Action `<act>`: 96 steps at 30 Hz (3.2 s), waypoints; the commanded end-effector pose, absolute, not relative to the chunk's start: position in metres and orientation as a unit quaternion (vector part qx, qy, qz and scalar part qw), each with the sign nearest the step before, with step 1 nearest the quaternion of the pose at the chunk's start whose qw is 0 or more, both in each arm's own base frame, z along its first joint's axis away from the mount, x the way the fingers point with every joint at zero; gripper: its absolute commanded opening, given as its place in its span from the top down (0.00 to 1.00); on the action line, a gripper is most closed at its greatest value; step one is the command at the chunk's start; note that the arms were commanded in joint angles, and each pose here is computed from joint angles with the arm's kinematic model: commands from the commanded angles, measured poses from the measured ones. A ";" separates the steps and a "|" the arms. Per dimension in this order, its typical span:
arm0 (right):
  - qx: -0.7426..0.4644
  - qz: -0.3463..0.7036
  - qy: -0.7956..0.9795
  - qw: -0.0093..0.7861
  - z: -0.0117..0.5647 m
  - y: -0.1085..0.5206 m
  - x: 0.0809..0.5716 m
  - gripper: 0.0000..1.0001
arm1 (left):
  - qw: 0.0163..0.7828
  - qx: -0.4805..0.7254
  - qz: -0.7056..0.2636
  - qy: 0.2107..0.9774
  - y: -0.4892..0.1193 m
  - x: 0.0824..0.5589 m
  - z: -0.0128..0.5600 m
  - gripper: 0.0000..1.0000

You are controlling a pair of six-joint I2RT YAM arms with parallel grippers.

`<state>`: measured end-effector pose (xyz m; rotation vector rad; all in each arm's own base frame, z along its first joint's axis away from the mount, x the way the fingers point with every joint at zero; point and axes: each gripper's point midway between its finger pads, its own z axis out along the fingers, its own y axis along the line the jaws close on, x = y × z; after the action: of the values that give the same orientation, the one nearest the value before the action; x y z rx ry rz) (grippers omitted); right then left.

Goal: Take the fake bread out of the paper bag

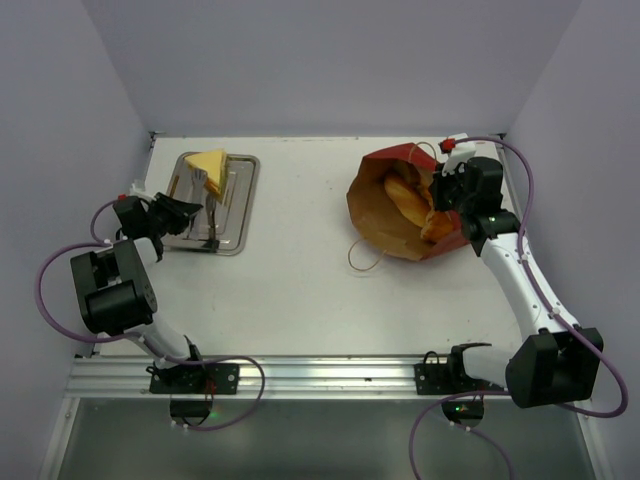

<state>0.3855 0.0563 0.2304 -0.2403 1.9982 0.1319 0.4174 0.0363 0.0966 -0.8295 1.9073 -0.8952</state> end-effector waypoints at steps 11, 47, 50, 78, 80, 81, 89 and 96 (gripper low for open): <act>-0.094 0.062 0.832 0.543 0.242 0.056 0.387 1.00 | 0.466 -0.291 -0.362 0.753 0.047 0.427 0.121 0.82; -0.133 0.071 0.826 0.544 0.250 0.063 0.380 1.00 | 0.427 -0.141 -0.455 0.768 -0.073 0.340 0.189 0.63; -0.149 0.067 0.825 0.541 0.248 0.063 0.378 1.00 | 0.416 -0.091 -0.474 0.771 -0.110 0.314 0.197 0.64; -0.203 0.070 0.829 0.517 0.235 0.065 0.371 1.00 | 0.291 0.140 -0.589 0.741 -0.356 0.253 0.215 0.63; -0.203 0.070 0.829 0.517 0.234 0.065 0.371 1.00 | 0.290 0.150 -0.590 0.739 -0.367 0.261 0.217 0.61; -0.203 0.070 0.828 0.517 0.234 0.065 0.371 1.00 | 0.288 0.153 -0.589 0.739 -0.372 0.262 0.216 0.60; -0.202 0.071 0.830 0.516 0.233 0.064 0.372 1.00 | 0.286 0.183 -0.575 0.744 -0.403 0.285 0.208 0.58; -0.202 0.074 0.830 0.514 0.231 0.064 0.372 1.00 | 0.290 0.198 -0.550 0.758 -0.418 0.300 0.197 0.57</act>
<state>0.3706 0.0641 0.2209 -0.4776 2.0177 0.1710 0.2883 -0.4089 0.1789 0.4669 2.0975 -1.5103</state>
